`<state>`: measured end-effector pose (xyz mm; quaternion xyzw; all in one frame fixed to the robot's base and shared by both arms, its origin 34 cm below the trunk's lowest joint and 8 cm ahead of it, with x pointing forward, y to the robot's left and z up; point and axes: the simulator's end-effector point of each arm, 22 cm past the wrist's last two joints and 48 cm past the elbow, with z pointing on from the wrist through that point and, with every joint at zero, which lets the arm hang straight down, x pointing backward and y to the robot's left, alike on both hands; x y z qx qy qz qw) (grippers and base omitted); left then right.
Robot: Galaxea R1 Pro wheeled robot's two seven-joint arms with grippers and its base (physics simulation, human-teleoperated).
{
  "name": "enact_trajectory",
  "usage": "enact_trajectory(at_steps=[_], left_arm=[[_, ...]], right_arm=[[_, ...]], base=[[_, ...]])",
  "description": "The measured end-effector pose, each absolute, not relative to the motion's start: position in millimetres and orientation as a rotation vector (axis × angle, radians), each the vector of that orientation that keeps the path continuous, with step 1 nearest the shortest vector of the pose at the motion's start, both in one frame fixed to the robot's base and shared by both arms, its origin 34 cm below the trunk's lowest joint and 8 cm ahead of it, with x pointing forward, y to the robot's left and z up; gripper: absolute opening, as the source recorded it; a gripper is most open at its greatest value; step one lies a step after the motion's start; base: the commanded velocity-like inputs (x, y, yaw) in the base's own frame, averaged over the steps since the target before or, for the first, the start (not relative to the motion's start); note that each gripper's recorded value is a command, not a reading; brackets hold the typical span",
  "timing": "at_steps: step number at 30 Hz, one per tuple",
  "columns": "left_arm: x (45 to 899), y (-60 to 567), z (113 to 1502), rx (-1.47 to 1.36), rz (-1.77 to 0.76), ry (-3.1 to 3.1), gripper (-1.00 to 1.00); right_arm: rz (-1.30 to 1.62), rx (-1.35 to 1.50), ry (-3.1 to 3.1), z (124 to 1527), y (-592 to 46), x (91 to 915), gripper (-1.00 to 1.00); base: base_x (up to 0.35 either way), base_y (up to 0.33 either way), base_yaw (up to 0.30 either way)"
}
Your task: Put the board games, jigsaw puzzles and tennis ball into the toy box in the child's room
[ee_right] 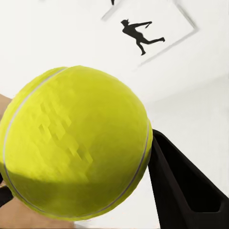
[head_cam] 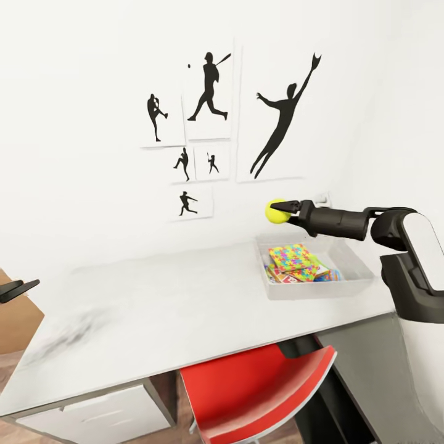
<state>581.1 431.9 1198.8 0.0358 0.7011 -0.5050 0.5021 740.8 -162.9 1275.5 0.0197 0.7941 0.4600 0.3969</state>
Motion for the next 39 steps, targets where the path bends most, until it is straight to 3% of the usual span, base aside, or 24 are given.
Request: enact_trajectory(at_steps=[10,20,39], left_arm=[[578.1,430.1,1206.0,0.100,-1.218,1.681,1.00],[575.8,429.2,1211.3,0.110,-1.216,1.672,1.00],[575.7,429.2,1211.6,0.110,-1.215,1.672,1.00]], right_arm=[[1.076,0.093,1.987,1291.2,-195.8,748.7,-1.00],[0.730,0.220,2.069,1257.4,-249.7,774.6,-1.00],[0.716,0.224,2.080,1252.0,-248.5,774.1,-1.00]], base=[[0.000,0.000,-0.164],[0.000,0.000,-0.111],[0.000,0.000,-0.002]])
